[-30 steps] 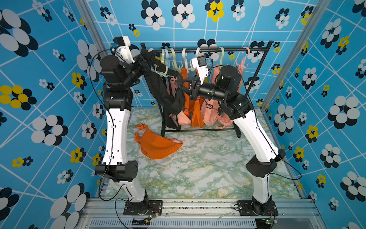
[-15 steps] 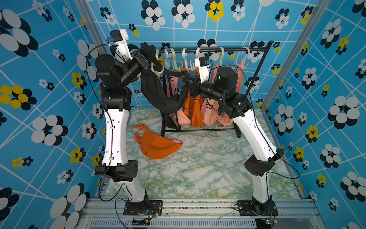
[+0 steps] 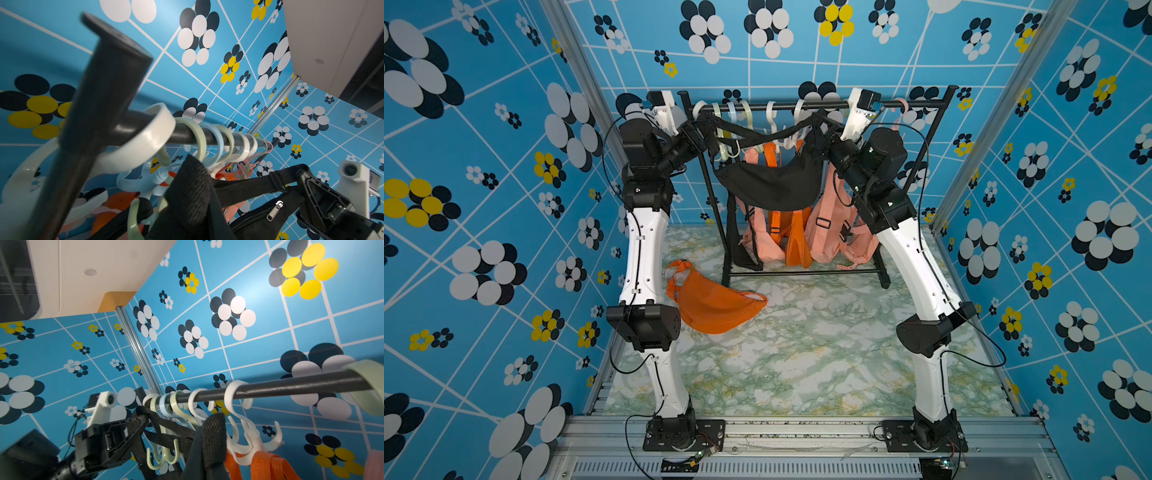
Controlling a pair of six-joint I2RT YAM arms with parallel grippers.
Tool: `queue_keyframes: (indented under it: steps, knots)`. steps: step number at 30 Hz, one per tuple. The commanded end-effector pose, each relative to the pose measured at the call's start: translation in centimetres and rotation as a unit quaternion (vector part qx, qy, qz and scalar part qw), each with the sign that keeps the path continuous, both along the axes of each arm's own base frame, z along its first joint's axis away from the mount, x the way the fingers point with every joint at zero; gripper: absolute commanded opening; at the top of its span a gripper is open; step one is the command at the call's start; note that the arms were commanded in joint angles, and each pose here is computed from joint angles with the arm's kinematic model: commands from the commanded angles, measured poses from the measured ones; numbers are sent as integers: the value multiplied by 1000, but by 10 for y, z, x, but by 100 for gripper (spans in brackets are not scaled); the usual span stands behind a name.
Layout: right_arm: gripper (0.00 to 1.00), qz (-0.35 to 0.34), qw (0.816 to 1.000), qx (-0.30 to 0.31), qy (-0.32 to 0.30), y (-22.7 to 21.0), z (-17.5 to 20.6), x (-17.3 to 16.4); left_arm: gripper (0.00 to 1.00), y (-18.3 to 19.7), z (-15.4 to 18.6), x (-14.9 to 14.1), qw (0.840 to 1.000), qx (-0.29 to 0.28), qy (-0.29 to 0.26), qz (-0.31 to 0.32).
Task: Take the bag off the hook
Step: Pick up the bag from the hook.
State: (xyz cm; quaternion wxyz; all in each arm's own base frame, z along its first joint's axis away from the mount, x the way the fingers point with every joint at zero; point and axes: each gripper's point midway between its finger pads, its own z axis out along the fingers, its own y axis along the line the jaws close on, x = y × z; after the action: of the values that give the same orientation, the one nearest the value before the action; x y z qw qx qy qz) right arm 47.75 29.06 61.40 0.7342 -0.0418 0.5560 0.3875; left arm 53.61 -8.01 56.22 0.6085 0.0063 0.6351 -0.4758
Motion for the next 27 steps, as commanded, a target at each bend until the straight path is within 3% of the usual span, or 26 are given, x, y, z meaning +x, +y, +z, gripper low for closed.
queue_keyframes:
  steps: [1, 10, 15, 21, 27]
  knots:
    - [0, 47, 995, 43, -83, -2, 53, -43, 12, 9, 33, -15, 999, -13, -44, -2]
    - [0, 128, 986, 6, -111, 33, 58, -82, 12, 16, 69, -34, 995, -25, -90, 19]
    - [0, 175, 977, -26, -115, 51, 56, -110, 10, 10, 87, -55, 994, -33, -106, -2]
    - [0, 211, 968, -102, -95, 72, 30, -147, 7, 0, 94, -99, 993, -22, -115, -25]
    - [0, 238, 949, -188, -79, 96, -17, -187, 10, 13, 77, -171, 988, 26, -131, 75]
